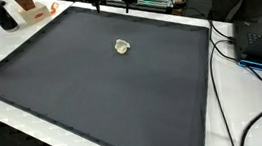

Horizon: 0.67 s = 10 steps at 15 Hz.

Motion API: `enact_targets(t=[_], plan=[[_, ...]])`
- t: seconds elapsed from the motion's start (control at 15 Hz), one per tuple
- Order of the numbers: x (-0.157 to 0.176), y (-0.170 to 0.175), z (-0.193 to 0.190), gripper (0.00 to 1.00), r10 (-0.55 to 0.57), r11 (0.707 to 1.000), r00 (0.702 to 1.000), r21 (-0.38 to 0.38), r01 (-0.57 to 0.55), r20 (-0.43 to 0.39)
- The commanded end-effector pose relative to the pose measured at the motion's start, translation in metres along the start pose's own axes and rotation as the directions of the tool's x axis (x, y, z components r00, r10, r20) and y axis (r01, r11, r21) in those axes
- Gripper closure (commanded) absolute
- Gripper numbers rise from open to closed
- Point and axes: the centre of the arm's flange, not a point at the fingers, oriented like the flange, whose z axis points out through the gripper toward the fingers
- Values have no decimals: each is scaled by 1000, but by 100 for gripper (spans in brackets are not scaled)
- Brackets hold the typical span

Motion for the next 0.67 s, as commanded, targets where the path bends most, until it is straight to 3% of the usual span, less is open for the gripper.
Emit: enact_targets(t=[0.0,0.13,0.2,0.6], plan=[[-26,3,5,0,-49,997,998,62,52,-38],[-29,4,4,0,-59,995,997,74,63,-47],[-12,5,-2,0,-38,998,999,42,39,-20],[-16,5,-3,0,-47,998,999,49,49,-24]])
